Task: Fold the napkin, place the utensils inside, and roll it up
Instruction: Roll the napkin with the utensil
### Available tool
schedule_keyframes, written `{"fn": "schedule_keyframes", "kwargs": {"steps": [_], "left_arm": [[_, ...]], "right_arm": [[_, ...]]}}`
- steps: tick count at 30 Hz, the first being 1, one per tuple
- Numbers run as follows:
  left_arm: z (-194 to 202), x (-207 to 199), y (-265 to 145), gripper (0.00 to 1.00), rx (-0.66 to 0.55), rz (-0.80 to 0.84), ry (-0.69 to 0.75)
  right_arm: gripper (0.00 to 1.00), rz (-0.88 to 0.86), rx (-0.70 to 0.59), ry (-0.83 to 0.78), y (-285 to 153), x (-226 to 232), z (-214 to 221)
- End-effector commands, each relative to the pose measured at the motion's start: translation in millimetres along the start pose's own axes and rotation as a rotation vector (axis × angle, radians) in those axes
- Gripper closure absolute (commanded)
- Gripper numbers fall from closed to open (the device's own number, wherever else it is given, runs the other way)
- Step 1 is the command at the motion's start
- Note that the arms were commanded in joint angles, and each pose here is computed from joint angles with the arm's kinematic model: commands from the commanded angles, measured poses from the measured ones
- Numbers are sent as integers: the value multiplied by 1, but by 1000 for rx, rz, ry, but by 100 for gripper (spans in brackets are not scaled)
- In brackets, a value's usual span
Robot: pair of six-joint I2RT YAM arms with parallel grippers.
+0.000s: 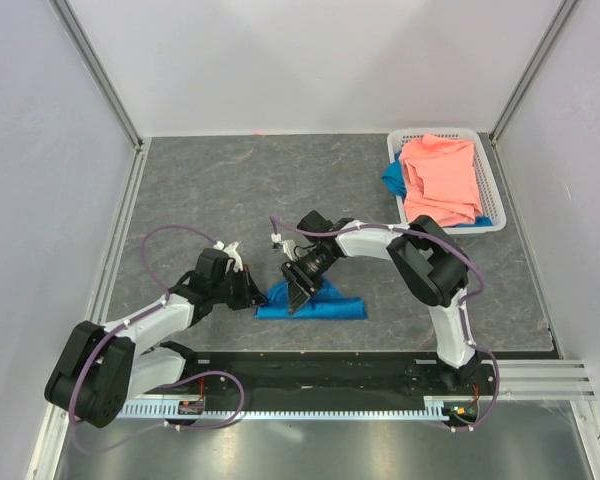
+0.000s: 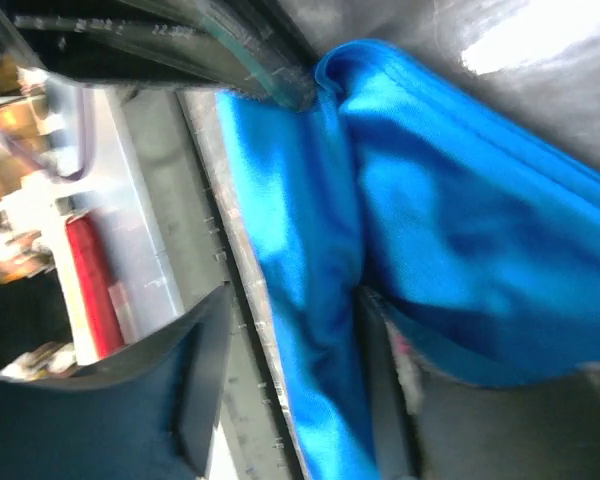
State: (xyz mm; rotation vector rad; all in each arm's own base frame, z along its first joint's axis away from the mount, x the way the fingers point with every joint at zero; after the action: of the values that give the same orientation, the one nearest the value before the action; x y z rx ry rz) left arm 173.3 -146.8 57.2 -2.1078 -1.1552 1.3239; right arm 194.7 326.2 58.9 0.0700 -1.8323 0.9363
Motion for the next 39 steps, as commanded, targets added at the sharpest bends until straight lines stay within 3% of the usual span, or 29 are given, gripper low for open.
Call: {"fn": "schedule_keyframes", "kwargs": {"steps": [1,7,11,17,26,30,34,37,39], "left_arm": [[-2,-1,-2,98,23,-21,7],[-4,3,-3,98,53,-83,-23],[-4,3,-1,98,91,-83,-44],[-8,-2,2,98,131,-56,-51],[-11,-4,4,98,146,-45,-43],[-12,-4,6,98,161,-38,-39],[-16,-7,7,98,158,-23,-24],[-25,-9,7,84,133,-25,-9],[-33,-9,6,65,100,-43,8]], "right_arm": [[34,256,-151,-163,-32,-2,-23],[22,506,-274,-349,-49,15,-11],[20,671,-298,-476,-41,26,6],[19,760,-265,-584,-16,33,18],[20,797,-191,-613,-3,16,17],[26,775,-136,-611,6,10,19],[50,747,-90,-584,13,6,26],[63,731,-63,-548,13,5,32],[66,702,-43,-522,14,4,37]]}}
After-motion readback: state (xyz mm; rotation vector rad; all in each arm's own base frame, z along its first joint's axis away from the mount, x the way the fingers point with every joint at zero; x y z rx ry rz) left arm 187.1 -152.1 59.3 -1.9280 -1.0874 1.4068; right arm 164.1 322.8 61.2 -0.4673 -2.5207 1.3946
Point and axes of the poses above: each gripper's point midway between its finger pads, its own y axis out along the fingers, its own x axis along the line the jaws close on, z = x × y, the point moved 5 cm from there along -y, back along the fingers, and after that the axes turned 7 degrees about y, right-handed, at the moved point
